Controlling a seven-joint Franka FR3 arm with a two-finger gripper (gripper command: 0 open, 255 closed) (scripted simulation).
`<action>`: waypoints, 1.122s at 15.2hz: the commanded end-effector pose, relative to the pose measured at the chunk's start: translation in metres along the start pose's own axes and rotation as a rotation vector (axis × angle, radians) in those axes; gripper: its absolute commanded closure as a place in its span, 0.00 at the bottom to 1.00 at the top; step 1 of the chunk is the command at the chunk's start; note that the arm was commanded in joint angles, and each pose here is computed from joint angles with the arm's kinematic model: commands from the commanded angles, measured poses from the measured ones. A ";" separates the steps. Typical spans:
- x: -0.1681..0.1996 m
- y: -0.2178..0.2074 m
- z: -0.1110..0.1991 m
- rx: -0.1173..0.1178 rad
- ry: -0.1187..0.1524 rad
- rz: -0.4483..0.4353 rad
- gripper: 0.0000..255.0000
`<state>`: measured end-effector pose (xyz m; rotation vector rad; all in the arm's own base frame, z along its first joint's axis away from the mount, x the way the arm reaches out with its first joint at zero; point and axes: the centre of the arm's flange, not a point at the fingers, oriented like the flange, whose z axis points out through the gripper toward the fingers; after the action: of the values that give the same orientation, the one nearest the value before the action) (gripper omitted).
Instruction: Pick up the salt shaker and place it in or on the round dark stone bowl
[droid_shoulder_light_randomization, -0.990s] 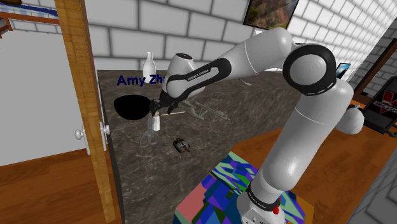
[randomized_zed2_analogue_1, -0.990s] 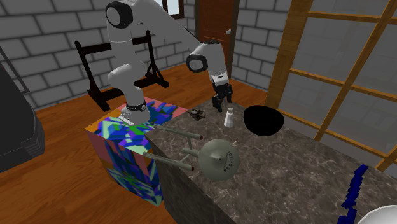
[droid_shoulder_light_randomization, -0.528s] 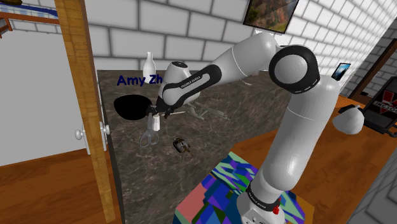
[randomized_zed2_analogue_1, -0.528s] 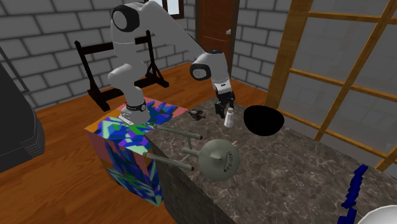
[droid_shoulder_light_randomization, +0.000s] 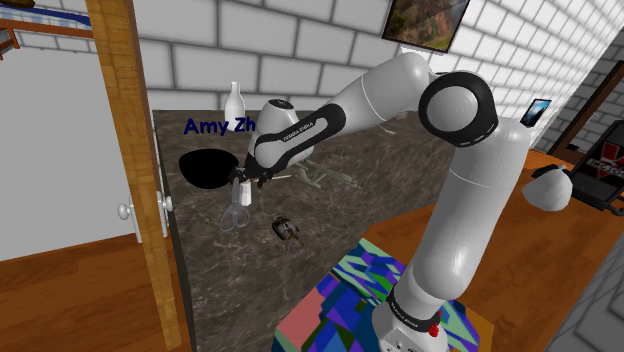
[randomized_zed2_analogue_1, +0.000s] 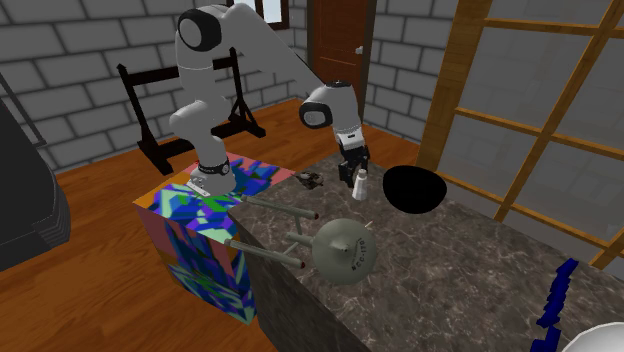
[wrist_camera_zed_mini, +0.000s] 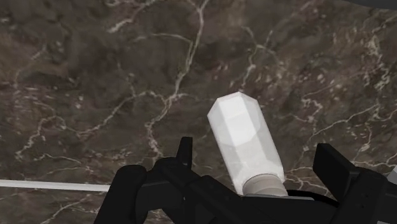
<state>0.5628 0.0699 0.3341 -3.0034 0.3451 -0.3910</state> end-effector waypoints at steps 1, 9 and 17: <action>0.000 0.000 0.000 0.000 0.000 0.000 1.00; 0.000 0.000 0.000 0.000 0.000 0.000 1.00; 0.009 -0.004 -0.036 0.000 0.000 0.000 1.00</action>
<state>0.5622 0.0708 0.3665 -3.0033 0.3451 -0.3915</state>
